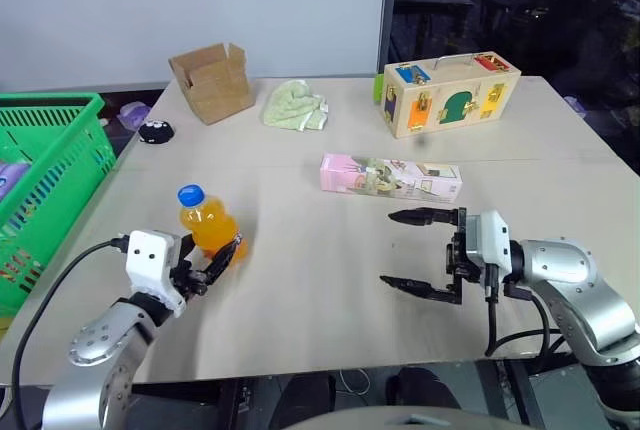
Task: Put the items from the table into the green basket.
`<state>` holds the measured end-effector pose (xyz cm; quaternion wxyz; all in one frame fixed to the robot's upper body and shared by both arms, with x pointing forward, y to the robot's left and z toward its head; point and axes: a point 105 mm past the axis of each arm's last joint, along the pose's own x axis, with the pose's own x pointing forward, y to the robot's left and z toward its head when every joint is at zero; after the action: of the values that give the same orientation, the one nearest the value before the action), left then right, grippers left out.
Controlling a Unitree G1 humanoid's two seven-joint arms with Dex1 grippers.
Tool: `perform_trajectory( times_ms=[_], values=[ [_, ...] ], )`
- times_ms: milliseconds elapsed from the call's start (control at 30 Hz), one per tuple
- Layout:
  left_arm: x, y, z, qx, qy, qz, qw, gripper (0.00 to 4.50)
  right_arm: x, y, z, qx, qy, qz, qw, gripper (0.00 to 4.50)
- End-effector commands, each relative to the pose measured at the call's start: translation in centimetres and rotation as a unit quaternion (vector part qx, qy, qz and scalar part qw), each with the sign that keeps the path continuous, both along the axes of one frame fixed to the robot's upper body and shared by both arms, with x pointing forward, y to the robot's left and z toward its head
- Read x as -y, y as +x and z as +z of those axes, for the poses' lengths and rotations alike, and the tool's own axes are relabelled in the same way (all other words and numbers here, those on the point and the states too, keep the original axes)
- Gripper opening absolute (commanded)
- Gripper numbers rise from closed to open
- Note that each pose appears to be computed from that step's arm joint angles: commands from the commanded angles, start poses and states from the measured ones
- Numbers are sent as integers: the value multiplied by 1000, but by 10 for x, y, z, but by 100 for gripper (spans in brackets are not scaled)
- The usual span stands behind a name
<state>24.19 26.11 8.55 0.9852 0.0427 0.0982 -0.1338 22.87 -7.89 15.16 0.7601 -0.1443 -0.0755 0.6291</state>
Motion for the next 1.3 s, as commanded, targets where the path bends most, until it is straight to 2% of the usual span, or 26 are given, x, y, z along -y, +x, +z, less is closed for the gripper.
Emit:
perform_trajectory(
  times_ms=[33,167,333,467,533,600,767,867,967,1167,1200,1267,1300],
  values=[
    [4,5,20,50,-2,-2,999,278,4,6,6,15,-6,-2,1000,450],
    [-6,8,40,97,-25,39,994,278,0,14,9,18,1,-7,1000,450],
    [-37,17,83,166,-61,127,976,278,-12,25,22,34,24,-11,999,450],
    [-112,31,165,239,-113,273,925,278,-41,41,48,22,58,14,998,450],
    [-137,31,191,247,-120,304,912,278,-58,51,61,11,82,18,996,450],
    [-160,27,204,244,-116,333,903,278,-75,58,73,11,102,23,994,450],
    [-219,9,209,207,-72,408,886,278,-106,57,94,7,131,53,990,450],
    [-257,-11,205,188,-71,460,865,278,-120,52,97,0,127,73,989,450],
    [-278,-23,201,178,-56,477,859,278,-130,50,99,-1,122,79,989,450],
    [-298,-36,173,134,-42,476,868,278,-144,43,107,1,133,97,986,450],
    [-299,-38,172,135,-44,477,868,383,-144,43,107,1,134,97,986,450],
    [-299,-39,177,149,-36,466,871,444,-144,43,108,4,137,95,986,450],
    [-298,-38,179,154,-32,460,874,444,-144,44,108,5,138,94,986,450]
  ],
)
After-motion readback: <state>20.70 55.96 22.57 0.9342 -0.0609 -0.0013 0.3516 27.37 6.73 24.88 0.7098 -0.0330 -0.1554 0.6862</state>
